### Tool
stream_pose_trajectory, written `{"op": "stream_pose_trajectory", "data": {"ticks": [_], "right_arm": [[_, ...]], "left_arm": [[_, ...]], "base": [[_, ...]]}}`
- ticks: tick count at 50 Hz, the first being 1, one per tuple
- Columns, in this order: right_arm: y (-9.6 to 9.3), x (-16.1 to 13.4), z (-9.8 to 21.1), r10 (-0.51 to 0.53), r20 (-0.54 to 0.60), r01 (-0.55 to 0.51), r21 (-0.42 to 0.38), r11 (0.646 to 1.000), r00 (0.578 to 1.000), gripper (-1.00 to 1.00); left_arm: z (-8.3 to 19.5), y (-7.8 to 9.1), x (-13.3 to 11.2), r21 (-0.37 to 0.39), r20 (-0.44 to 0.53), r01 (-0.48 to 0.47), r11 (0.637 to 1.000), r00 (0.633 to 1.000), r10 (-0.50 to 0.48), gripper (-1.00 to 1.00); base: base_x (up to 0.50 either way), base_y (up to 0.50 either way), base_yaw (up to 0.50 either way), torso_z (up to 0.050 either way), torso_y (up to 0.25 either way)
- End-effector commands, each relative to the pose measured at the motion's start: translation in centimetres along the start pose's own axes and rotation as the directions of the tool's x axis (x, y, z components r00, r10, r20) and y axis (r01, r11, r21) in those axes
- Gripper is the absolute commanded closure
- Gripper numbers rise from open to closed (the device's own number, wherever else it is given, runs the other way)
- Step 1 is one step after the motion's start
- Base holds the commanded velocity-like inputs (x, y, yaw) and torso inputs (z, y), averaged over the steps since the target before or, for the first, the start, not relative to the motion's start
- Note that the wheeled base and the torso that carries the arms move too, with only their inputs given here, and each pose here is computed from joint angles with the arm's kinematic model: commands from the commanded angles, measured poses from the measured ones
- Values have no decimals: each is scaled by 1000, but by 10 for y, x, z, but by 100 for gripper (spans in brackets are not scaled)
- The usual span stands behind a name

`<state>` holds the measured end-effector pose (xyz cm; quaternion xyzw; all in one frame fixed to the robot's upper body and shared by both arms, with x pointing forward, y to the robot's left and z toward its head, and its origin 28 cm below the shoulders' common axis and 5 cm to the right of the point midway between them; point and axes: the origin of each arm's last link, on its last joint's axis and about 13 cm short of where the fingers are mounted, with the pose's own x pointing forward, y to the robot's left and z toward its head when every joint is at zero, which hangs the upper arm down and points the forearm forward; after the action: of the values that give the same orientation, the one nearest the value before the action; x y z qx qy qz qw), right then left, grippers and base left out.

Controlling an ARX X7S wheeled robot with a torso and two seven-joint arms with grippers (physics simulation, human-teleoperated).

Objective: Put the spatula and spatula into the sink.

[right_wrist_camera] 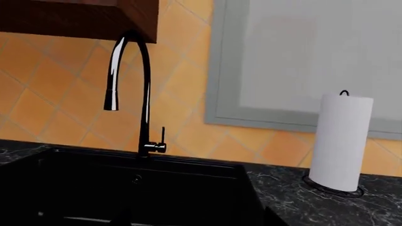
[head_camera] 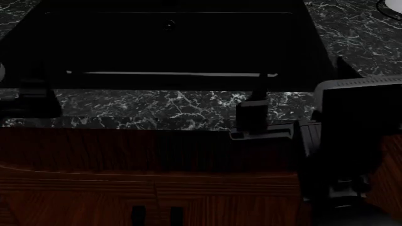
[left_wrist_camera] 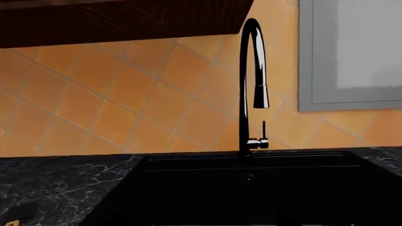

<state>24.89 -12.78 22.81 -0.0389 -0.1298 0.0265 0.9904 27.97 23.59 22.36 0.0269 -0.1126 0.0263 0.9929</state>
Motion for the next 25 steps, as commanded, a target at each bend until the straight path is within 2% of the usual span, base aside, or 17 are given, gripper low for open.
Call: {"op": "stream_pose_trajectory", "data": {"ticks": [1, 4, 6, 7, 9, 10, 11, 12, 16, 22, 25], "right_arm": [[-6, 10, 27, -3, -10, 3, 7, 1000, 1000, -100], [-7, 12, 39, 3, -4, -3, -9, 1000, 1000, -100], [-8, 12, 42, 2, -4, -2, -6, 1000, 1000, -100], [-9, 12, 48, -5, 4, 5, -8, 1000, 1000, -100], [-10, 12, 54, -6, 4, 6, 10, 1000, 1000, -100], [-9, 11, 57, -6, 4, 6, 19, 1000, 1000, -100], [-9, 11, 59, 0, 10, 0, 1, 1000, 1000, -100], [-9, 10, 60, 2, 10, -2, -24, 1000, 1000, -100], [-9, 8, 61, -2, 14, 3, -34, 999, 1000, -100], [-11, 10, 60, -30, 12, 31, -23, 999, 999, -100], [-15, 12, 63, -81, 11, 81, -11, 997, 997, -100]], "left_arm": [[30, 5, 14, 37, -6, -14, 999, 1000, 15, -100], [43, 8, 18, 20, -33, -46, 999, 998, 47, -100], [46, 9, 18, 39, -18, -47, 998, 999, 48, -100], [50, 9, 18, 73, -8, -34, 997, 999, 35, -100], [55, 9, 17, 73, 8, -33, 997, 999, 33, -100], [56, 9, 18, 38, -3, -4, 999, 1000, 5, -100], [56, 9, 18, 68, 16, -10, 998, 1000, 9, -100], [56, 9, 19, 85, 10, -38, 996, 999, 37, -100], [59, 11, 19, 48, -1, -6, 999, 1000, 6, -100], [66, 16, 20, 52, 17, -42, 998, 999, 41, -100], [67, 18, 21, 57, 18, -57, 997, 998, 56, -100]], "base": [[0, 0, 0, 0, 0], [0, 0, 0, 0, 0], [0, 0, 0, 0, 0], [0, 0, 0, 0, 0], [0, 0, 0, 0, 0], [0, 0, 0, 0, 0], [0, 0, 0, 0, 0], [0, 0, 0, 0, 0], [0, 0, 0, 0, 0], [0, 0, 0, 0, 0], [0, 0, 0, 0, 0]]}}
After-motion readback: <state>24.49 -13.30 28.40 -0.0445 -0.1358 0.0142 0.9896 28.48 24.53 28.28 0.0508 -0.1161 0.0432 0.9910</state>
